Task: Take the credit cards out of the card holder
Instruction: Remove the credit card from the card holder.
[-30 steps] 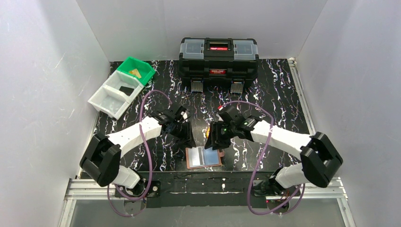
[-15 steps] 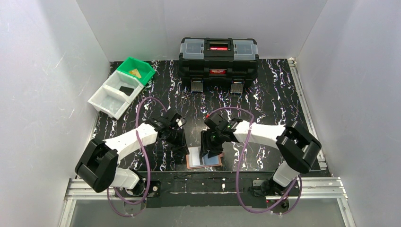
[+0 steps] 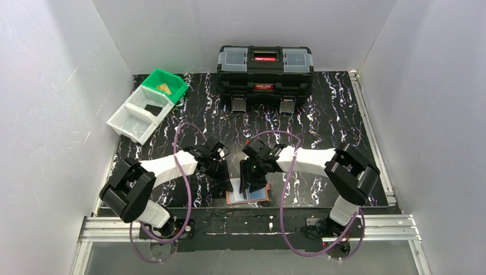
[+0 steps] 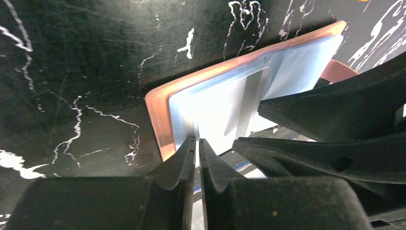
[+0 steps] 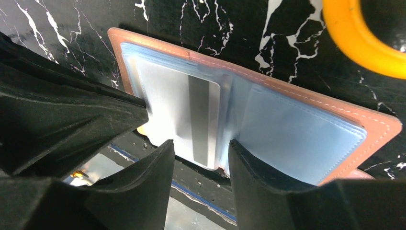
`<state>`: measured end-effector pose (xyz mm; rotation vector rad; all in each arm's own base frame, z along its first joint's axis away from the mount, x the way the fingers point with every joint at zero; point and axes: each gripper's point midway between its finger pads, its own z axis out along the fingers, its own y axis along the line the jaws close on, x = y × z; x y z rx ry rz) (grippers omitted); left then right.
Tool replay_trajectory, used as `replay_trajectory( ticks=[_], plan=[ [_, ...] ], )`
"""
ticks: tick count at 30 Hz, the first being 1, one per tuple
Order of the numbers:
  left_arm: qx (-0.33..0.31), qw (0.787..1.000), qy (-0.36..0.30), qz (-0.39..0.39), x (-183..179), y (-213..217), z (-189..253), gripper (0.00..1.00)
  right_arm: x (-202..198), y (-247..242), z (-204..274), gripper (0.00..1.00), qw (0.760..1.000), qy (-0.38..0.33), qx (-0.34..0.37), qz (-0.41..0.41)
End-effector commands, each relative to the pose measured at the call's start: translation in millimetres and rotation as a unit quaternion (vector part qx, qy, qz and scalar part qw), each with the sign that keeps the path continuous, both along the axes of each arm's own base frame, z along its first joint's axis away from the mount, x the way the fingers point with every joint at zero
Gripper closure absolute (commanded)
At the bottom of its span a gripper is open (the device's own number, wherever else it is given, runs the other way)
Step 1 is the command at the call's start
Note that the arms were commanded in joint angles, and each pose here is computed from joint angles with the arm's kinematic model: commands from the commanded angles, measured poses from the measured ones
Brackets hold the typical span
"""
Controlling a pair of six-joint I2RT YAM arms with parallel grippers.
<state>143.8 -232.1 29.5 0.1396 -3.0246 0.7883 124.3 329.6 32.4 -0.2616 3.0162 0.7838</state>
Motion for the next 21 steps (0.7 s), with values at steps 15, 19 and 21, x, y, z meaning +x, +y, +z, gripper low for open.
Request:
replay_trajectory(
  ticks=[15, 19, 21],
  plan=[
    [0.098, 0.994, 0.042, 0.03, -14.5, 24.3, -29.3, 1.0, -5.9, 2.6, 8.5, 0.56, 0.996, 0.003, 0.084, -0.009],
    [0.109, 0.992, 0.046, 0.035, -15.7, 28.0, -33.1, 1.0, -3.0, -3.0, 16.1, 0.48, 0.991, 0.007, 0.136, -0.021],
    [0.112, 0.992, 0.049, 0.035, -16.8, 29.0, -34.6, 1.0, 0.9, -5.1, 18.6, 0.47, 0.985, 0.013, 0.166, -0.035]
  ],
)
